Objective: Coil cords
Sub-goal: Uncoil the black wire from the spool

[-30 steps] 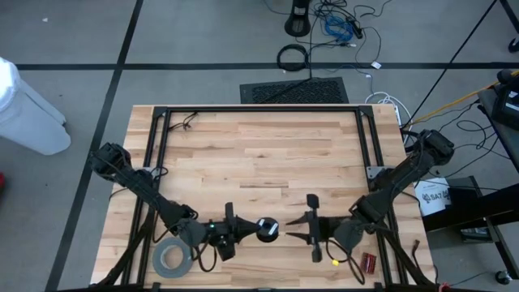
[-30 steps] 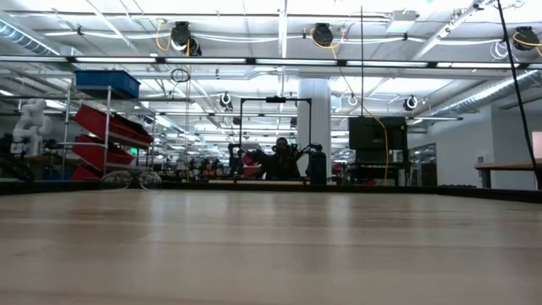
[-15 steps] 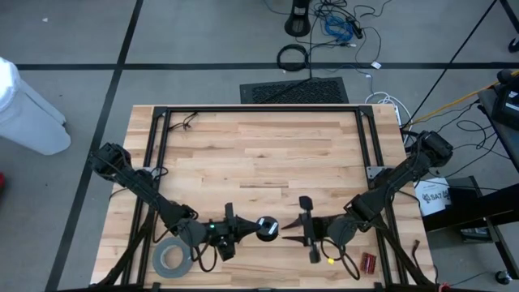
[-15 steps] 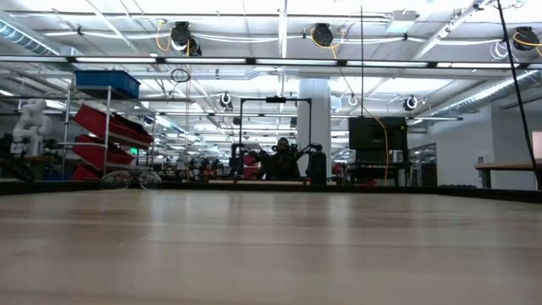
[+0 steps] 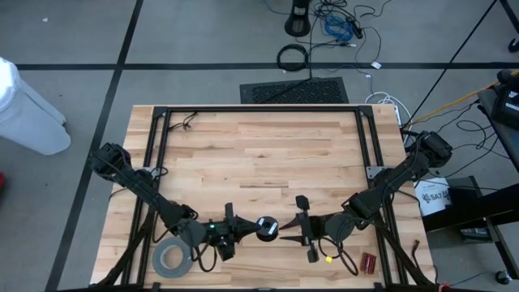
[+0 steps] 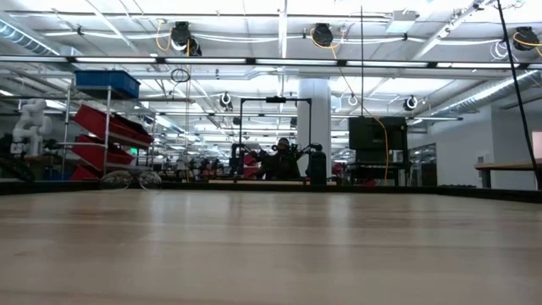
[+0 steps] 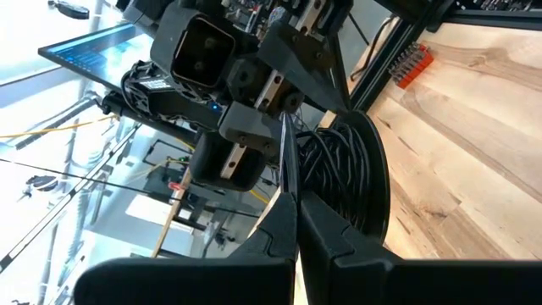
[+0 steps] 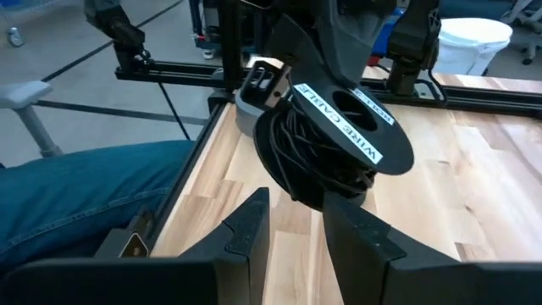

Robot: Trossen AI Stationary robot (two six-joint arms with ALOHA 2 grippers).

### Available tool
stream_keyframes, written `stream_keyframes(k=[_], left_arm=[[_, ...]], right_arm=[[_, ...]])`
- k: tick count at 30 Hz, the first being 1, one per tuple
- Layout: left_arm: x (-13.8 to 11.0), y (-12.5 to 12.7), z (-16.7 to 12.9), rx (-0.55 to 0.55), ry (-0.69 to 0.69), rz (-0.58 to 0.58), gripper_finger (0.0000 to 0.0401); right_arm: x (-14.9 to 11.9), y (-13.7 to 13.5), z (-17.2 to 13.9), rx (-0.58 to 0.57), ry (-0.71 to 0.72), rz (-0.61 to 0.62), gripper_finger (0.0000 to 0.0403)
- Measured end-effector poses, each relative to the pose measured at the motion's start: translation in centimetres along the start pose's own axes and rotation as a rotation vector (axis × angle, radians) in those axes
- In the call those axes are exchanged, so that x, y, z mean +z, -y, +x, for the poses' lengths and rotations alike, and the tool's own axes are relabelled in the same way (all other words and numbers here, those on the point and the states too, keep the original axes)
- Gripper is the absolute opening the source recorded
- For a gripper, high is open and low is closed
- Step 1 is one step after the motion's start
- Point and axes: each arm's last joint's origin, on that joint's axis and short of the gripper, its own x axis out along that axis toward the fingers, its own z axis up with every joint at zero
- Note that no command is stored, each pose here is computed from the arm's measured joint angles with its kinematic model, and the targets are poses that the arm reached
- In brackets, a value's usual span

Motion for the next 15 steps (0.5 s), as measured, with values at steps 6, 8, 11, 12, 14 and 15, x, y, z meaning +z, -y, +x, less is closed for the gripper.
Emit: stream_keyframes(k=[6,8,11,12,14,15], left_arm=[[0.0,0.0,0.0,0.0,0.001,0.0,0.0001],[0.0,0.0,0.0,0.0,0.001,0.0,0.0001],[0.01,0.0,0.0,0.0,0.001,0.0,0.0001],[0.01,0.0,0.0,0.0,0.001,0.0,0.0001],[0.01,0.0,0.0,-0.001,0.002,0.0,0.0001],[0.01,0.0,0.0,-0.001,0.002,0.0,0.0001]], right_arm=[[-0.01,-0.13,0.0,0.043,-0.007,0.003,0.01],[-0.01,-0.13,0.0,0.043,-0.007,0.003,0.01],[0.02,0.04,0.07,0.037,-0.006,0.004,0.0098],[0.04,0.14,0.12,0.034,-0.007,0.006,0.0096],[0.09,0.4,0.23,0.026,-0.006,0.01,0.009],[0.07,0.5,0.31,0.022,-0.007,0.011,0.0086]])
